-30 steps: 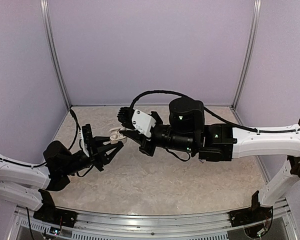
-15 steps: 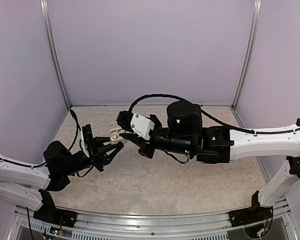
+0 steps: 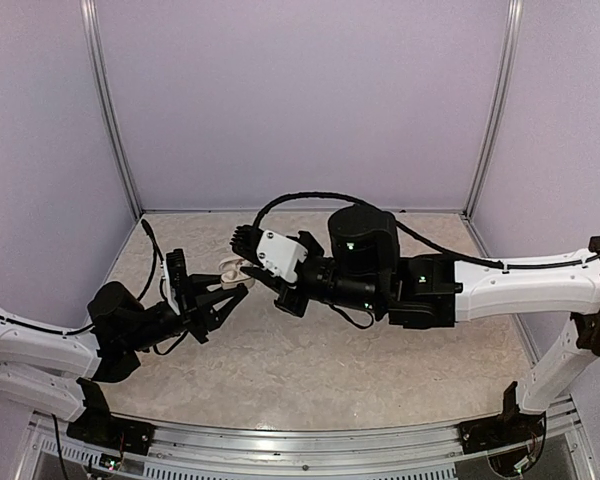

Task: Insert the wireless bluetooth earbuds into the charging case
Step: Insert the right earbud into the right side groove of the charging case.

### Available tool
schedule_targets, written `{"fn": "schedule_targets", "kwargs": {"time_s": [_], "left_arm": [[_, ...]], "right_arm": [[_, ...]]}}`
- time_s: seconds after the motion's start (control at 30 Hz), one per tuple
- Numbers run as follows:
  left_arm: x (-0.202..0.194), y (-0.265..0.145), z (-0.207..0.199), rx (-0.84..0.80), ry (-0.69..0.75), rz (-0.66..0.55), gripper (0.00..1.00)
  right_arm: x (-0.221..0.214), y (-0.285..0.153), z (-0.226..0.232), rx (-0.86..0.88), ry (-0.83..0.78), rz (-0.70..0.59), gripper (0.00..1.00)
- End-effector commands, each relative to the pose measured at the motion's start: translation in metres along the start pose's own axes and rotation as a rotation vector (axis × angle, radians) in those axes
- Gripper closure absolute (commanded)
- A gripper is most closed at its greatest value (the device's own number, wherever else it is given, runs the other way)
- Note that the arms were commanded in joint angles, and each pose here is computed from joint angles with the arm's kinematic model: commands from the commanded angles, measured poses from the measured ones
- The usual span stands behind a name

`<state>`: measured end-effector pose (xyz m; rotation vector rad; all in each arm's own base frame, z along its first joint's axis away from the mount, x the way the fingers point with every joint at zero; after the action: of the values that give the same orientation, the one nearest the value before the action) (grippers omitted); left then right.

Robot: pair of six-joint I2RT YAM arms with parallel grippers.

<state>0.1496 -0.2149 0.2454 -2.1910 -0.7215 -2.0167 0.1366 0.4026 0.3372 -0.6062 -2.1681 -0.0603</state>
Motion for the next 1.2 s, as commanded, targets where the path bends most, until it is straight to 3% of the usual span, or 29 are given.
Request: {"fn": "schedule_targets", "kwargs": {"time_s": [0.0, 0.27, 0.67, 0.9, 1.17], "left_arm": [[0.017, 0.005, -0.004, -0.022, 0.029, -0.063, 0.97], [0.017, 0.005, -0.004, -0.016, 0.029, -0.063, 0.97], [0.017, 0.003, -0.003, -0.010, 0.028, -0.067, 0.96], [0.016, 0.004, -0.004, -0.016, 0.026, -0.069, 0.96], [0.015, 0.005, -0.003, -0.021, 0.021, -0.063, 0.96]], "right_arm": [[-0.006, 0.006, 0.004, -0.016, -0.025, 0.029, 0.90], [-0.006, 0.007, 0.009, 0.038, -0.006, 0.018, 0.79], [-0.005, 0.006, 0.009, 0.052, 0.008, 0.014, 0.71], [0.004, -0.001, 0.007, 0.087, 0.013, -0.039, 0.57], [0.017, -0.020, 0.001, 0.116, 0.020, -0.126, 0.52]]}}
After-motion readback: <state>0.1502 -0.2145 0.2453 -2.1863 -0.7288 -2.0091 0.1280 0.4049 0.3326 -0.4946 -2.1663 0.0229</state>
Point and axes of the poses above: each gripper's point midway between its finger pads, its own y axis out along the fingers, its own z axis along the line the jaws close on, x = y × z, the point moved 9 cm from there along -y, back along the fingers, and after that the axes turned 11 degrees about -y, right-handed, at the moved point
